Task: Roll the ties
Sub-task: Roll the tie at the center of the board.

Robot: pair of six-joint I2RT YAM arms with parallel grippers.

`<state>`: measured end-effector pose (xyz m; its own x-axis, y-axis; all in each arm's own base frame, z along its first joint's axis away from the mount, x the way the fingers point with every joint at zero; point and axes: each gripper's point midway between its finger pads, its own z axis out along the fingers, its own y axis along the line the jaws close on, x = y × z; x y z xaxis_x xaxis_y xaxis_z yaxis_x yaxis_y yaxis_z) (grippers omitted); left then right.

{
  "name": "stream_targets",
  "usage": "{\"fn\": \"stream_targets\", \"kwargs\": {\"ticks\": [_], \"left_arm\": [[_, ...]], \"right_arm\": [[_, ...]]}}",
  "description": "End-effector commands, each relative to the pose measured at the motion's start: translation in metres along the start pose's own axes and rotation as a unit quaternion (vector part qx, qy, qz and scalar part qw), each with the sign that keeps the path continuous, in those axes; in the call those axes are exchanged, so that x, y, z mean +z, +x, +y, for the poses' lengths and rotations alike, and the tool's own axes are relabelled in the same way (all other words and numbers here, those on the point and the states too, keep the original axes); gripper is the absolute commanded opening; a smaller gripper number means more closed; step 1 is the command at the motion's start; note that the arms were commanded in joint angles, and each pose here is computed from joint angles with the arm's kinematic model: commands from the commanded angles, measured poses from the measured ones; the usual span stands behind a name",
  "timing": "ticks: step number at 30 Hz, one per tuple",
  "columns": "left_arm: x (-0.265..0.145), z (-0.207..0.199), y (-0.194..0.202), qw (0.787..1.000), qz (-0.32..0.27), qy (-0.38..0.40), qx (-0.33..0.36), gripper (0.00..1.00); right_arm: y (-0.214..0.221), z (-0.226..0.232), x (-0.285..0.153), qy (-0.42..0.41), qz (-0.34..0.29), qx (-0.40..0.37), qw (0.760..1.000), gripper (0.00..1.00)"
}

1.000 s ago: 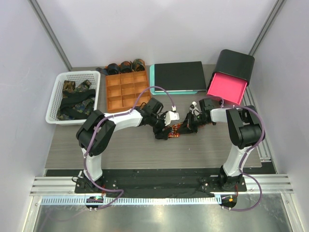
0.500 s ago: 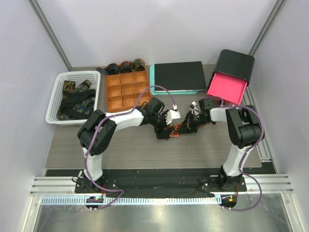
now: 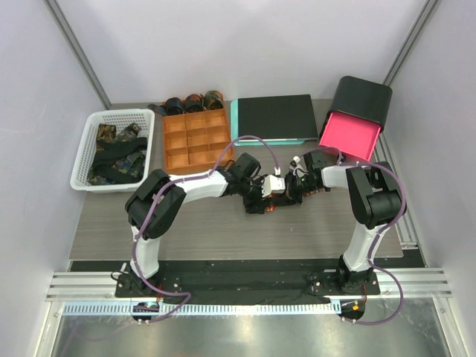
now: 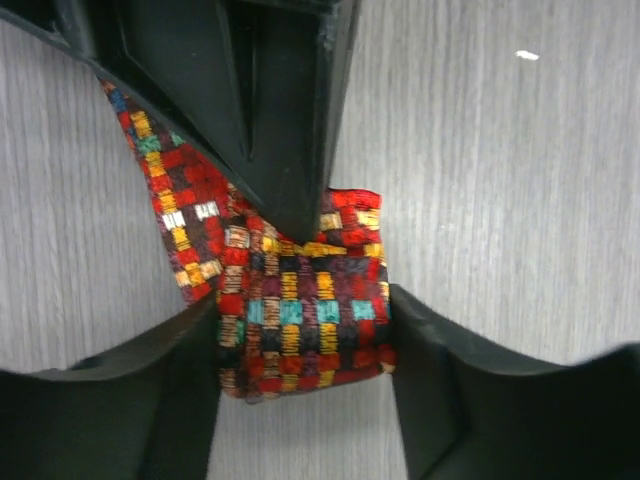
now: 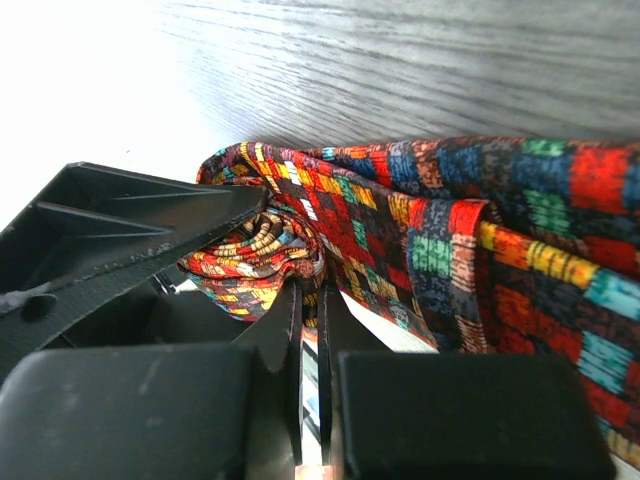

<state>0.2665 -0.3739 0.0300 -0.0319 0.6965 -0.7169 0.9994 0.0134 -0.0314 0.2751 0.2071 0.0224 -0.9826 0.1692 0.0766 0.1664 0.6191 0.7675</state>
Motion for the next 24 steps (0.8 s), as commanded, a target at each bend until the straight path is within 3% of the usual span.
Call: {"fn": "stream_targets", "kwargs": {"ticks": [1,4,8,10,15,24], "left_arm": [[0.006,0.0,-0.002,0.999,0.001,0.01,0.03,0.48],[0.009,-0.003,0.009,0.999,0.019,0.017,0.026,0.3],[0.007,-0.01,0.025,0.999,0.038,0.03,0.022,0.18],[0.006,-0.014,0.032,0.998,0.044,0.037,0.024,0.16],[0.004,-0.021,0.046,0.997,0.054,0.054,0.026,0.14],[0.001,-0.019,0.045,0.997,0.042,0.062,0.022,0.13]], "right_arm": [[-0.008,-0.016,0.004,0.049,-0.026,-0.005,0.998,0.01],[-0.009,-0.007,0.003,0.033,-0.023,-0.012,0.999,0.01],[-0.02,0.023,-0.016,-0.004,-0.033,-0.047,0.998,0.19],[-0.022,0.036,-0.03,-0.022,-0.037,-0.055,0.998,0.26],[-0.042,0.052,-0.051,-0.031,-0.057,-0.099,0.993,0.28],[-0.051,-0.012,-0.026,0.066,-0.049,-0.095,0.992,0.28]]}}
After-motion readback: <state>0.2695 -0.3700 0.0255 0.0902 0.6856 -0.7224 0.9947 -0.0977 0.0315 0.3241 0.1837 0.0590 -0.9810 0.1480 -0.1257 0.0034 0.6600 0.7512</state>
